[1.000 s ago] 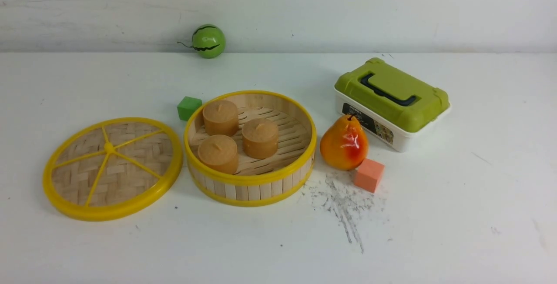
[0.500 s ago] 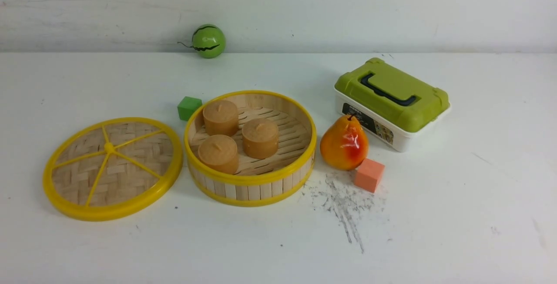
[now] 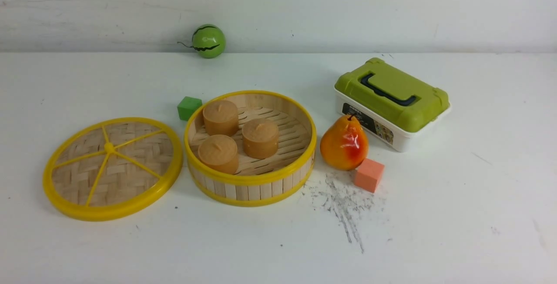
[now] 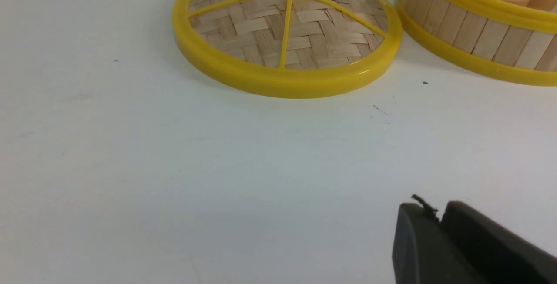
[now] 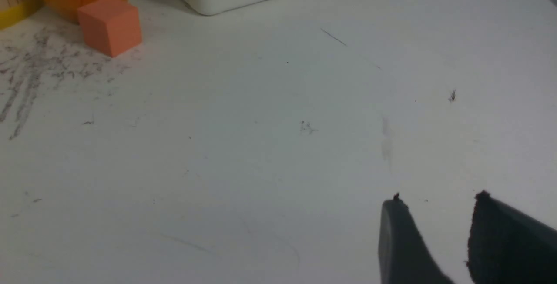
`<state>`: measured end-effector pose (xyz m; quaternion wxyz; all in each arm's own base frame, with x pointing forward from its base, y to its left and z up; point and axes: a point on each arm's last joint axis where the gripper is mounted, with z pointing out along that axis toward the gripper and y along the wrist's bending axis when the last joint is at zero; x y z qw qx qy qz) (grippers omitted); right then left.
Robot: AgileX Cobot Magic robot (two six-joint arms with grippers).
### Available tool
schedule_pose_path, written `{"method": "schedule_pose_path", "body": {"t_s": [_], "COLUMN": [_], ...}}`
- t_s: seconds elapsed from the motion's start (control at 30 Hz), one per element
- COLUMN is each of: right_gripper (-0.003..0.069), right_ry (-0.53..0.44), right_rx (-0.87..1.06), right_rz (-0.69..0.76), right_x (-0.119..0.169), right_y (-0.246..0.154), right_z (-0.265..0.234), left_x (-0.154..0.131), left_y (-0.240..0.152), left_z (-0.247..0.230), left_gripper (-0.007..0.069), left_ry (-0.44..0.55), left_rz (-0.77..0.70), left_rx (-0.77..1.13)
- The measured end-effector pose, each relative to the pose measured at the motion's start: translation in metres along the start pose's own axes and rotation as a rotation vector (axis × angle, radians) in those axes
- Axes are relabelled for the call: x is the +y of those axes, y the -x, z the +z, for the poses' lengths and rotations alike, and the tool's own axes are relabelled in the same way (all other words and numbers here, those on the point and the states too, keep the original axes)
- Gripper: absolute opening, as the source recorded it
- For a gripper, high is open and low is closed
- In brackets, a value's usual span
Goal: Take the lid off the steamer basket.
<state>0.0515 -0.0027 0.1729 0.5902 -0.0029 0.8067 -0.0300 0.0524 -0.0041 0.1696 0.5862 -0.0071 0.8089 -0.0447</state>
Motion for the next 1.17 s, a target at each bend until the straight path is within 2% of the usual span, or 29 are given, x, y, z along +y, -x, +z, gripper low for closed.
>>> {"method": "schedule_pose_path", "body": {"t_s": [1.17], "right_gripper": [0.0239], "right_ry": [0.000], "right_rx": [0.000], "right_rz": [0.000], "right_x": [0.0000], "right_y": [0.0000], "right_z": [0.0000], "left_x": [0.0000], "left_y": [0.0000], "left_z": [0.0000], "left_gripper": [0.0106], "left_ry": [0.000], "left_rz": [0.000], "left_rx": [0.000]}}
